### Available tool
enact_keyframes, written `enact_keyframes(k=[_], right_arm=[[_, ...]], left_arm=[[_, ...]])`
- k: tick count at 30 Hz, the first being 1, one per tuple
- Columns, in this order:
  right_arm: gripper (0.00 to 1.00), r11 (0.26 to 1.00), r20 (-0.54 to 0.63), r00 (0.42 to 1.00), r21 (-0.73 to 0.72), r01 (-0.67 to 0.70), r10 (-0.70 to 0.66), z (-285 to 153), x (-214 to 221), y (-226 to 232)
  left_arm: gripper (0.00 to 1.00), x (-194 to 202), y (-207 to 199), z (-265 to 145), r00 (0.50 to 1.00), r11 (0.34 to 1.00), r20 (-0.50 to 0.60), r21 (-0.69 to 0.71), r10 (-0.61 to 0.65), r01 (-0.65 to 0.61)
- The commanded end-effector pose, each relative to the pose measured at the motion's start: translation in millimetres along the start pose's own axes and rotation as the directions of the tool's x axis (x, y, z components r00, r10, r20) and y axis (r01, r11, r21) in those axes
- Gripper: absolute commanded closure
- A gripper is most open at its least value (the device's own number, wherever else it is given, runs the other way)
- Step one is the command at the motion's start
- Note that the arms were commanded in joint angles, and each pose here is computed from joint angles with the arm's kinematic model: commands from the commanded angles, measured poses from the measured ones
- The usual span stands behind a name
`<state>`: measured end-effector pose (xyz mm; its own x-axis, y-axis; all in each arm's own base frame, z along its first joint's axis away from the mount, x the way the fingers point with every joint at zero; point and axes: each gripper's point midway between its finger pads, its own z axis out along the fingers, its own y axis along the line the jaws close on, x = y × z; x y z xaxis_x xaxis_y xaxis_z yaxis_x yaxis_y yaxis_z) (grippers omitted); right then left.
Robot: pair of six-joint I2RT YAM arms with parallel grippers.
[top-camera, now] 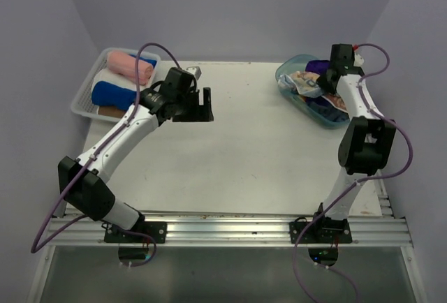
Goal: Roll the towels
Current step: Grab a towel with the right arm, then move the towel to the center of the board
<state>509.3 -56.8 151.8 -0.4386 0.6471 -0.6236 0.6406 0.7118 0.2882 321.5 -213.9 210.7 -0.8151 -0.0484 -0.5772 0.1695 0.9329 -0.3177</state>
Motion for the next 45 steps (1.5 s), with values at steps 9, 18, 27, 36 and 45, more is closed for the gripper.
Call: enact_keyframes(k=[9, 18, 27, 36, 45], right_arm=[[0.97, 0.961, 0.261, 0.965, -0.271, 0.049, 0.024, -161.9, -65.1, 17.6], [1.0, 0.944, 0.276, 0.961, -0.312, 0.103, -0.014, -190.1, -70.1, 23.7], [0.93, 0.825, 0.346, 0.93, -0.487, 0.288, -0.121, -289.8, -25.9, 92.1], [0.87, 0.712, 0.162, 0.932, -0.607, 0.354, -0.325, -300.2, 123.6, 108.2], [0.18, 0.767, -0.07, 0.861, -0.494, 0.409, -0.504, -242.8, 238.0, 21.1]], left_arm=[[0.16, -20.3, -3.1, 4.4, 0.999, 0.999, 0.032, -0.009, 0.031, -0.031], [0.16, -31.9, -4.8, -4.8, 0.997, 0.999, 0.065, -0.022, 0.034, -0.033], [0.15, -57.7, 25.9, -26.5, 0.993, 0.997, 0.112, -0.066, -0.039, 0.046], [0.15, -95.4, 70.8, -61.8, 0.969, 0.984, 0.218, -0.109, -0.114, 0.141], [0.14, -30.4, 70.8, -12.4, 0.987, 0.986, 0.012, -0.041, -0.162, 0.162]])
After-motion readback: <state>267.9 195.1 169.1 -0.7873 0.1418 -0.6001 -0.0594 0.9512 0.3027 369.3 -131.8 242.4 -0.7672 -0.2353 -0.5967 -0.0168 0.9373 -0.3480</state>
